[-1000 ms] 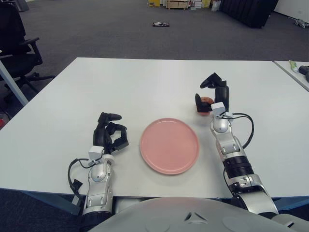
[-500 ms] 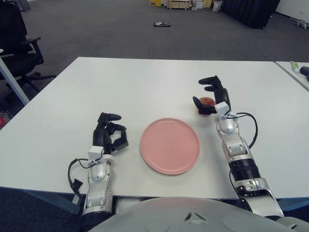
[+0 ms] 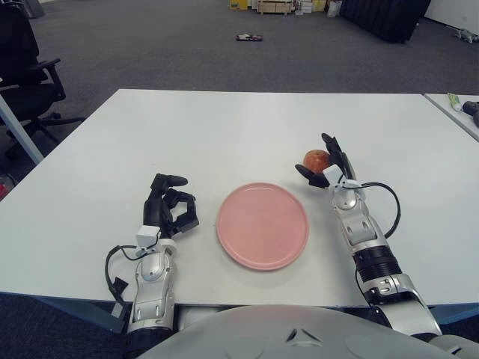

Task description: Put the apple into the plate.

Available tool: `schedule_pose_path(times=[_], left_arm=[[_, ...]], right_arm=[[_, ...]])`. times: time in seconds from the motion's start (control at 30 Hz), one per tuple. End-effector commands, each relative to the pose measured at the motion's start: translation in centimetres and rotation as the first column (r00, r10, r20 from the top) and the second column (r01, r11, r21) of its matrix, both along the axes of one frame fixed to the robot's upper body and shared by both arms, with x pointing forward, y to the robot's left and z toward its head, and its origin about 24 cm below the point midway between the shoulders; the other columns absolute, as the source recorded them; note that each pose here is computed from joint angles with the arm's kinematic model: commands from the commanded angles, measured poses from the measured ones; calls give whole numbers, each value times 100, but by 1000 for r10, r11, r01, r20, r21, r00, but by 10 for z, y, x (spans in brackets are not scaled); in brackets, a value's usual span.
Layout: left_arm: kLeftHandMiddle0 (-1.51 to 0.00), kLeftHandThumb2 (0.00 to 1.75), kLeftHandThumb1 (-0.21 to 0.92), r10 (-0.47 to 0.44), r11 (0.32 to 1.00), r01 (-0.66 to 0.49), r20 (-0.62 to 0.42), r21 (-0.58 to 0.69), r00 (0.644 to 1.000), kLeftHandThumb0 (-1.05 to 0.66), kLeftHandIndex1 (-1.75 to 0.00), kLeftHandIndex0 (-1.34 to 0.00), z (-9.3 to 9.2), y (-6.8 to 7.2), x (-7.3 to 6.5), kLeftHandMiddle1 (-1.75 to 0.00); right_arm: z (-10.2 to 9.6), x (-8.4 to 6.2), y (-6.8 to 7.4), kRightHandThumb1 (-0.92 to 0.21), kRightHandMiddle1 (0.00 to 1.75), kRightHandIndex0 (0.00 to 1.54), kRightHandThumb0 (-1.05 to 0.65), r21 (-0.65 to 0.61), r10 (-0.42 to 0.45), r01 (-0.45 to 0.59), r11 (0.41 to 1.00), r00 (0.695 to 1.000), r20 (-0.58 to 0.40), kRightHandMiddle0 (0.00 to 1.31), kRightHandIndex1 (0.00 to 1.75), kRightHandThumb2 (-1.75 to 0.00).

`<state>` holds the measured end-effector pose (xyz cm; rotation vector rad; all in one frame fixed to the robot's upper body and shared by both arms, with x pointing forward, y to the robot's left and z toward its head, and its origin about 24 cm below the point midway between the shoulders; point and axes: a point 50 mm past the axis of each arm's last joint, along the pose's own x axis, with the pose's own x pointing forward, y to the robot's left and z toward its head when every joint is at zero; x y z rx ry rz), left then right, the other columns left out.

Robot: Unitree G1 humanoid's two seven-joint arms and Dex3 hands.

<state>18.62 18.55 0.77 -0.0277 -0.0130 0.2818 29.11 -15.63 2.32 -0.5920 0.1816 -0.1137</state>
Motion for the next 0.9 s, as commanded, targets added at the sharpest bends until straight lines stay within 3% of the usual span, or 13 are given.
schedule_pose_path(times=[0.0, 0.37, 0.5, 0.6, 0.87], left_arm=[[-59, 130, 32, 5, 1000, -5, 2, 8, 1000, -1, -175, -43, 2, 1, 1, -168], [-57, 131, 32, 0, 1000, 0, 5, 5, 1000, -1, -175, -45, 2, 1, 0, -169], [-58, 131, 32, -2, 1000, 2, 1, 6, 1000, -1, -175, -44, 1, 1, 0, -169], [-58, 131, 32, -3, 1000, 3, 1, 7, 1000, -1, -175, -44, 1, 1, 0, -169], [-59, 130, 32, -4, 1000, 4, 15, -2, 1000, -1, -175, -45, 2, -1, 1, -166]], right_arm=[[-3, 3, -2, -72, 0, 0, -104, -22, -9, 8, 1000, 1000, -26, 0, 0, -31], [-27, 6, -1, -63, 0, 0, -90, -70, -17, 8, 998, 992, -122, 0, 0, -28], [-37, 9, 0, -48, 0, 0, -85, -78, -11, 0, 997, 990, -142, 0, 0, -50], [-42, 11, 0, -44, 0, 0, -85, -89, 0, -14, 996, 989, -150, 0, 0, -57], [-44, 23, 1, -50, 0, 0, -90, -159, 0, -25, 987, 988, -157, 0, 0, -56]])
